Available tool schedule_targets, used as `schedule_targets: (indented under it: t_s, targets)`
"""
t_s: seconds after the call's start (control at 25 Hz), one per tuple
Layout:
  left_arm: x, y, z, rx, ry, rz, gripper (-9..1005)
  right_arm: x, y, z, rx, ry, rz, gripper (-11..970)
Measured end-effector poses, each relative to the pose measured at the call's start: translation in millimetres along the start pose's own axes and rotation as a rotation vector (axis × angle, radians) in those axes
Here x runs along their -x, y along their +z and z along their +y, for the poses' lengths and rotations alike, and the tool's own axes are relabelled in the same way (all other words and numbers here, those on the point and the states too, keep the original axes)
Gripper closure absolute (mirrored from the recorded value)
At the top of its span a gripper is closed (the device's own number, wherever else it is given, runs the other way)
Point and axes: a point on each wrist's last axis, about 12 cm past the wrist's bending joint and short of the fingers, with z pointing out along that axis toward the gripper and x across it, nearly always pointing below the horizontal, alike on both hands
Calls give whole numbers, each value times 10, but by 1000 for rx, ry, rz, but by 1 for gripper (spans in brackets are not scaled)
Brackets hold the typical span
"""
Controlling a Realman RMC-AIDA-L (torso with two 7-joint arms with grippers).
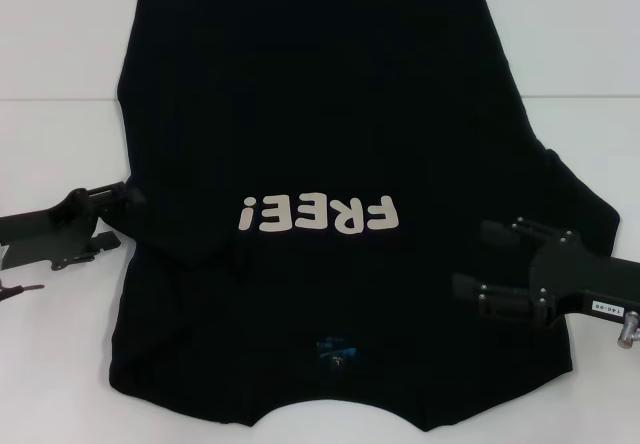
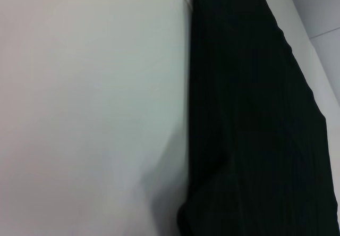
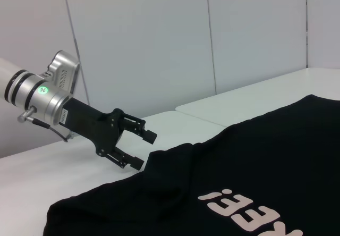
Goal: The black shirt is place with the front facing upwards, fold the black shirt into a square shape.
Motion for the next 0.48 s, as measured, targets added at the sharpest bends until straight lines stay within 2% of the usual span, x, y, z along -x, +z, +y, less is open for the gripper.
schedule_targets:
  t_s: [0.48]
  targets:
    - [-6, 84, -47, 7, 5, -16, 173, 0, -4, 5, 1, 2, -4, 46]
